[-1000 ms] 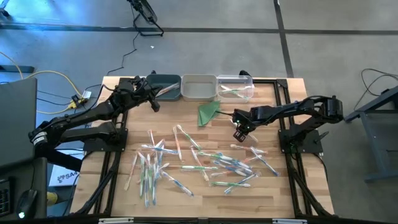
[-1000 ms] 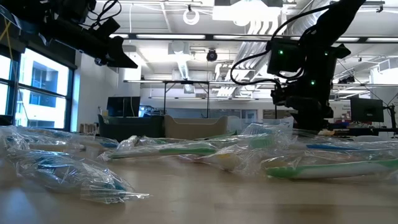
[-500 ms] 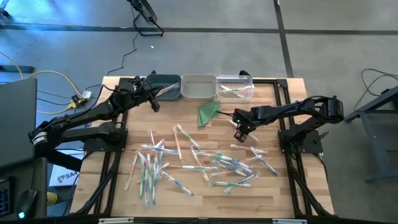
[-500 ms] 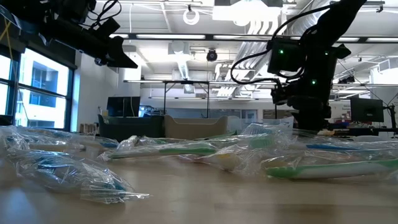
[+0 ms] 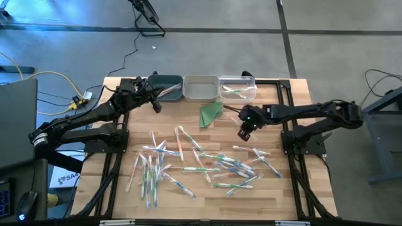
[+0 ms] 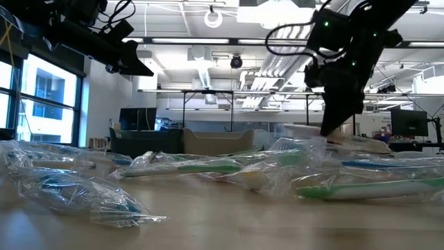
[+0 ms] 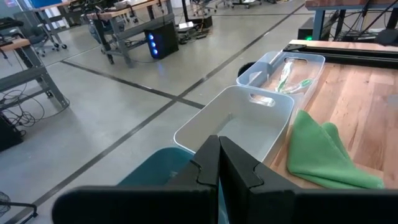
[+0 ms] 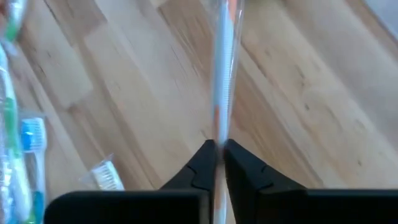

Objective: Pick & Place Toothbrushes
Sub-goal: Put the orange toothbrush into the dark blue bin

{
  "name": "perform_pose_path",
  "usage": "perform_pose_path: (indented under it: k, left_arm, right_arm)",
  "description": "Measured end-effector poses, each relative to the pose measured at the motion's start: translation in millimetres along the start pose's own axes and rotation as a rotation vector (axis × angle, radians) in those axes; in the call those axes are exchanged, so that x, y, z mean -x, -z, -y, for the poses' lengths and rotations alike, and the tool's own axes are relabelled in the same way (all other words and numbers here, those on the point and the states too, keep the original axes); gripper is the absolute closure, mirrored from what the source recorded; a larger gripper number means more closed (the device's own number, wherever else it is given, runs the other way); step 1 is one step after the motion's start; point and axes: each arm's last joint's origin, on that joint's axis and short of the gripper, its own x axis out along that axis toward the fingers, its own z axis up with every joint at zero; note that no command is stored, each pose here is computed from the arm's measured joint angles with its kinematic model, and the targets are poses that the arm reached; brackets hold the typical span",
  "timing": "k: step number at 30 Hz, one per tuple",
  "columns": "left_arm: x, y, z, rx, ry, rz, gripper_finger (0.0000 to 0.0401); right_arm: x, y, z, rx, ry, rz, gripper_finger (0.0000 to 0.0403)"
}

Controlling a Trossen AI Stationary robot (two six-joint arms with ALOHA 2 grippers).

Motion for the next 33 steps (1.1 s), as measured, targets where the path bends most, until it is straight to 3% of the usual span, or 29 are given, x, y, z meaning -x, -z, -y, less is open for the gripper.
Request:
perform_pose_path:
  k: [10,27,33]
  left_arm:
    - [0.0,0.1,0.1,0.000,0.000,-0.001,0.0401]
    - [0.0,-0.2,-0.1,0.000,-0.004,0.001,0.0401]
    - [-0.4,-0.9,-0.2,0.125,-0.004,0.011,0.0401]
  right_arm:
    - [19.3,-1.6,0.5,0.040,-0.026,0.083,0.0403]
    - [20.9,-4.9,-0.1,0.096,-0.015,0.129,0.0402]
    - [21.8,-12.1,0.1,0.149,-0.035,0.192,0.0401]
